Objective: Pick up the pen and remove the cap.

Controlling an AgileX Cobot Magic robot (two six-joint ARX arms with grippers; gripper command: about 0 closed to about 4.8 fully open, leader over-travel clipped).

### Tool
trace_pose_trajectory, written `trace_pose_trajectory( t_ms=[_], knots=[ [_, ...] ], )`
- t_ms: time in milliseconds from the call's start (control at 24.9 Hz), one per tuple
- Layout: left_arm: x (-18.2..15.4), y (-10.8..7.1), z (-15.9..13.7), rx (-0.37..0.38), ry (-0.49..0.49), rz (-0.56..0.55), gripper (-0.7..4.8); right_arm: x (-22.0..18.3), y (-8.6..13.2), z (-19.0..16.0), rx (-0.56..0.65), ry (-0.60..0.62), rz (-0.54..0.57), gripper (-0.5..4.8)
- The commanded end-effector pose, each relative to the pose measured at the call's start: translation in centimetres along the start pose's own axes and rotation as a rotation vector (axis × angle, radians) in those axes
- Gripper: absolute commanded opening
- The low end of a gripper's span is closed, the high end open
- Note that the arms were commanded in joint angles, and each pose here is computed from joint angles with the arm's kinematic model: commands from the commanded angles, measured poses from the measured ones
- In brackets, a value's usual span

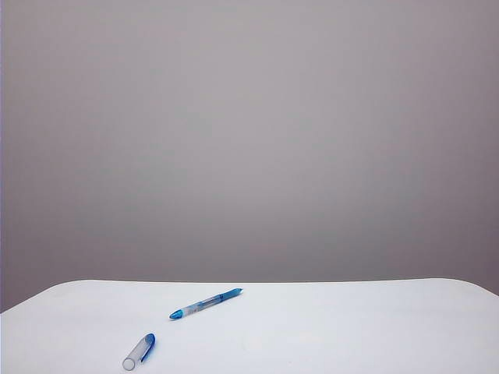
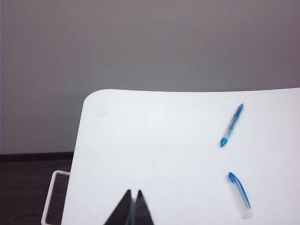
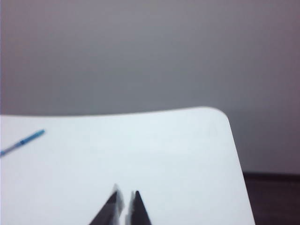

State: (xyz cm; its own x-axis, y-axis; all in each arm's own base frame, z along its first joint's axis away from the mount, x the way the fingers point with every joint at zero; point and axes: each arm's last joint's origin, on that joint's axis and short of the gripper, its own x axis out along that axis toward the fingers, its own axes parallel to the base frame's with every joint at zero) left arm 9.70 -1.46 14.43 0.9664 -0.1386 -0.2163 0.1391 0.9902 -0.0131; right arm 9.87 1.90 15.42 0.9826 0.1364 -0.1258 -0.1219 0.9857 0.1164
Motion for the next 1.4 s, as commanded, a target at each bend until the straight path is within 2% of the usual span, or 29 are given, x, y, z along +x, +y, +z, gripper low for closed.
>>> trace_pose_trajectory(
  t_ms=[40, 120, 321, 601, 722, 842, 1403],
  knots=[
    [-0.01, 0.02, -0.07, 0.000, 0.013, 0.007, -0.05, 0.01, -0.24, -0.84, -0.003, 0.069, -0.050, -0.01],
    [-0.01, 0.02, -0.09, -0.001, 0.015, 0.007, -0.06, -0.03, -0.36, -1.19, -0.007, 0.103, -0.082, -0.01],
    [-0.03, -0.17, 0.36, 0.001, -0.031, -0.057, -0.06, 0.01, -0.28, -0.81, 0.020, 0.063, -0.067, -0.01],
    [-0.02, 0.05, 0.35, 0.005, -0.031, 0.018, -0.06, 0.02, -0.25, -0.60, 0.022, 0.042, -0.064, -0.01],
    [-0.02, 0.19, 0.18, 0.004, -0.014, 0.064, -0.05, -0.03, -0.47, -1.11, 0.014, 0.090, -0.123, -0.01],
    [-0.03, 0.31, 0.15, 0.001, -0.010, 0.107, -0.05, -0.03, -0.46, -1.06, 0.015, 0.084, -0.122, -0.01],
    [-0.03, 0.30, 0.15, 0.001, -0.010, 0.103, -0.05, -0.03, -0.44, -1.06, 0.025, 0.083, -0.121, -0.01]
  ],
)
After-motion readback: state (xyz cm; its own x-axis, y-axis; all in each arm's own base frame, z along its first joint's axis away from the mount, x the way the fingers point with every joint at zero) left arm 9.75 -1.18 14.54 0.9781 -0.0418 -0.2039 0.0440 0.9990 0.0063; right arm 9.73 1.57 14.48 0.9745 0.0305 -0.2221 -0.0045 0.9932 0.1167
